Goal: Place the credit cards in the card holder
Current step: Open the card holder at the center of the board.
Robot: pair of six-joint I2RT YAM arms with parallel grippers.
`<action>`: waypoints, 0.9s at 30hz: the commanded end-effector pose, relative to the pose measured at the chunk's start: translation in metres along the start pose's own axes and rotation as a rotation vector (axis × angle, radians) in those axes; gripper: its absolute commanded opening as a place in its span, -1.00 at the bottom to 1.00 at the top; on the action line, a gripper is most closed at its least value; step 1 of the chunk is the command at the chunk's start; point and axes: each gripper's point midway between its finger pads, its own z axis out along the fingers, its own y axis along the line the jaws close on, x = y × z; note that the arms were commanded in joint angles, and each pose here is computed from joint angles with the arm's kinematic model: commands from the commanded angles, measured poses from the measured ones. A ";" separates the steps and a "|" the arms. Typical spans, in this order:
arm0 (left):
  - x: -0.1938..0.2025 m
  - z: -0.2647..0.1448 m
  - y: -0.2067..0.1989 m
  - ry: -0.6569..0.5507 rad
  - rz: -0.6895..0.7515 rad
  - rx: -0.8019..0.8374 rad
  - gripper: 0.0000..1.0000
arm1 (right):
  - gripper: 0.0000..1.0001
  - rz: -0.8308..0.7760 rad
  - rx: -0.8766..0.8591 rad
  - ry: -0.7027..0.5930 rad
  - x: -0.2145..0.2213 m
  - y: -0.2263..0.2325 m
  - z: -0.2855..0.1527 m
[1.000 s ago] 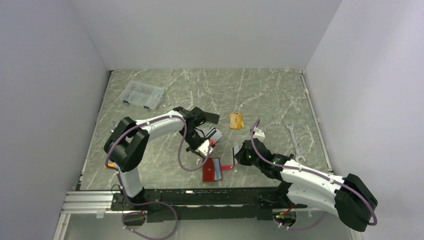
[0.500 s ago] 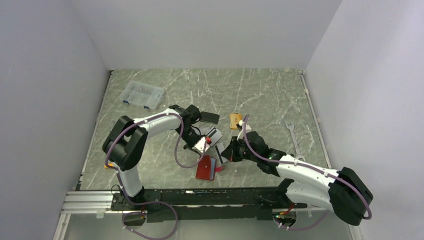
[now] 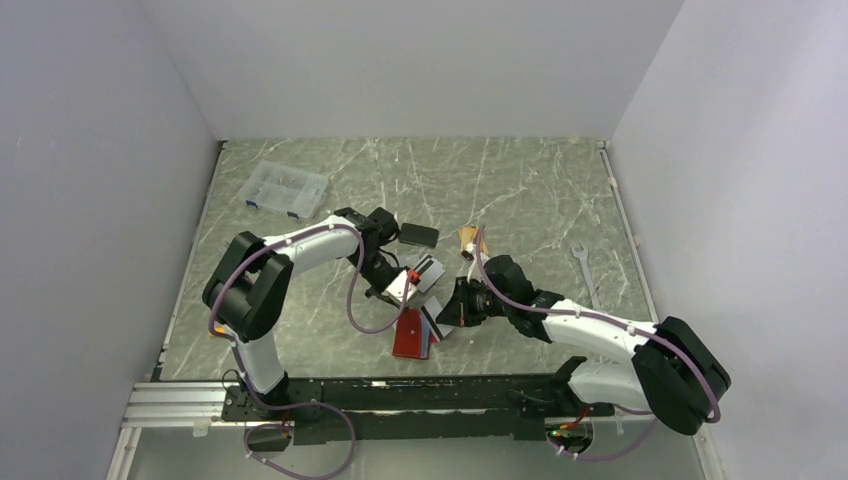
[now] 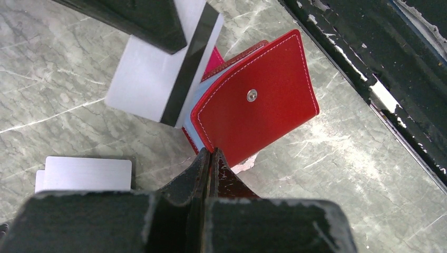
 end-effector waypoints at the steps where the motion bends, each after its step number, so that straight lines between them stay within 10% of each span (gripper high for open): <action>1: -0.018 -0.008 0.006 -0.054 0.064 -0.033 -1.00 | -1.00 -0.049 -0.112 0.062 0.007 0.017 0.001; 8: -0.014 -0.009 0.022 -0.054 0.009 -0.089 -0.85 | -1.00 -0.077 -0.208 0.153 0.021 0.035 0.012; 13: -0.004 -0.022 0.043 0.002 -0.137 -0.208 -0.05 | -1.00 -0.085 -0.199 0.157 0.022 0.034 0.014; 15: -0.002 -0.033 0.045 0.007 -0.205 -0.250 0.84 | -1.00 -0.085 -0.194 0.145 0.021 0.033 0.013; 16: -0.003 -0.037 0.044 0.008 -0.247 -0.267 0.97 | -1.00 -0.086 -0.193 0.134 0.019 0.034 0.012; 27: -0.001 -0.080 0.033 0.022 -0.839 -0.526 0.99 | -1.00 -0.116 -0.215 0.104 0.010 0.050 0.011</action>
